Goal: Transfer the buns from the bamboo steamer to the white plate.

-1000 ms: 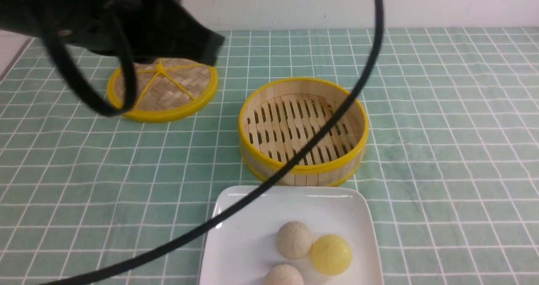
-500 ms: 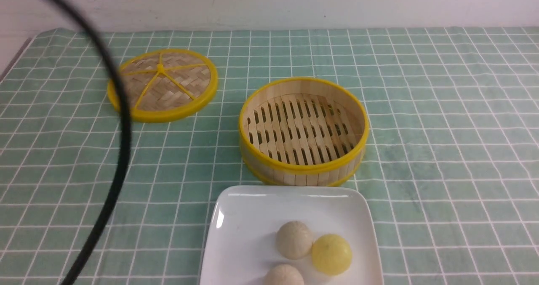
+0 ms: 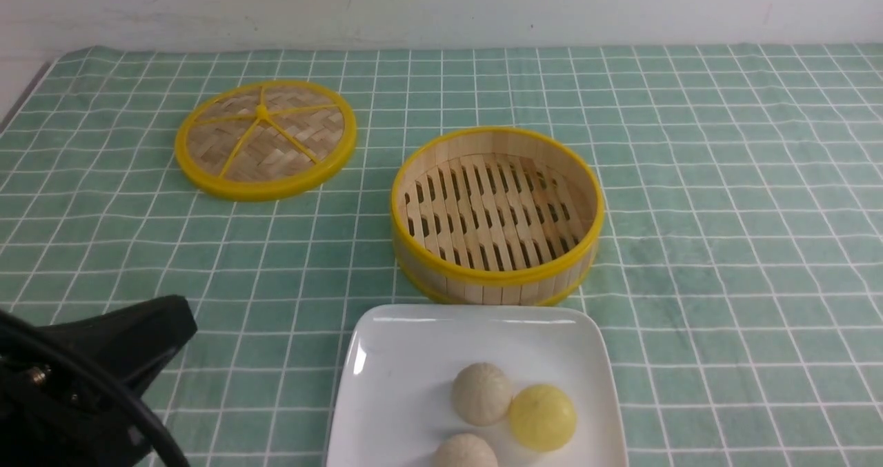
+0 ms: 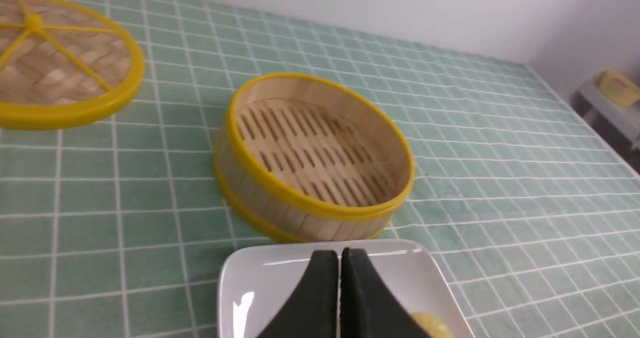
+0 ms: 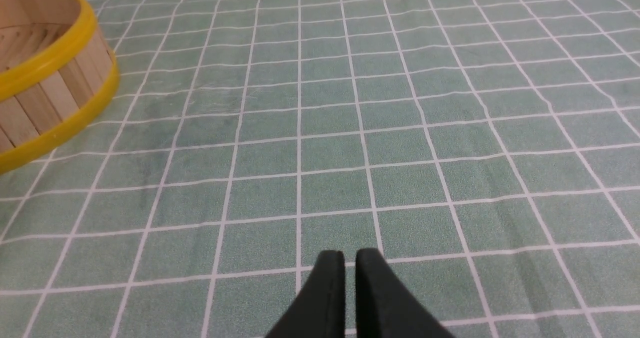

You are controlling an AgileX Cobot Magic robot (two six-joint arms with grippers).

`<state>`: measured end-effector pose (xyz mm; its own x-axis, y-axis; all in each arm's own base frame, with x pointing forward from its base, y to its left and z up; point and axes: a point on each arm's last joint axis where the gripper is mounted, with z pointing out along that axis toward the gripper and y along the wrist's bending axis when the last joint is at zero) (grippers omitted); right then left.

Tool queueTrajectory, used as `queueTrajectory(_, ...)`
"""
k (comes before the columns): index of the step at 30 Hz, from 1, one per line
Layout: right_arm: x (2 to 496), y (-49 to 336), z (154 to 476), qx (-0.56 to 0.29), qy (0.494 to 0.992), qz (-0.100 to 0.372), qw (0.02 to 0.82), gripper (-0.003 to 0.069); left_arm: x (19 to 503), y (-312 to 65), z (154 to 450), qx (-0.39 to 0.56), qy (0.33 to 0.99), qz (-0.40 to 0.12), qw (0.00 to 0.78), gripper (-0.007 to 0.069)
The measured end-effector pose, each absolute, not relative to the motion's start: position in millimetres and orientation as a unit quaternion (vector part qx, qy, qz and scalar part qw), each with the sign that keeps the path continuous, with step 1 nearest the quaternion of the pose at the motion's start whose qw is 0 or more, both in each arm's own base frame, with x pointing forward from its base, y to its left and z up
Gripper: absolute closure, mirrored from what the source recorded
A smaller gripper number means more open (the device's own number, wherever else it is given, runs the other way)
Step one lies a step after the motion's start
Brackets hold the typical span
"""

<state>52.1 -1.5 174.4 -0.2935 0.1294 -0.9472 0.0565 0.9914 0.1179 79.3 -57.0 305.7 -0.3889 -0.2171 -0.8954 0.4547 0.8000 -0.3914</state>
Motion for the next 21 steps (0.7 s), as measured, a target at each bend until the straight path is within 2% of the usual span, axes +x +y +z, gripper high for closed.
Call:
queueTrajectory(14, 52.1, -1.6, 174.6, 0.058, 0.804, 0.030, 0.592, 0.0585, 79.8, -56.5, 297.1, 0.059, 0.788, -0.307, 0.530, 0.0573)
queueTrajectory(18, 52.1, -1.6, 174.6, 0.058, 0.804, 0.031, 0.592, 0.0580, 80.1, -55.2, 295.4, 0.057, 0.794, -0.297, 0.527, 0.0571)
queueTrajectory(21, 52.1, -1.6, 174.6, 0.058, 0.804, 0.031, 0.592, 0.0574, 82.2, -50.4, 292.6, 0.046, 0.805, -0.270, 0.527, 0.0569)
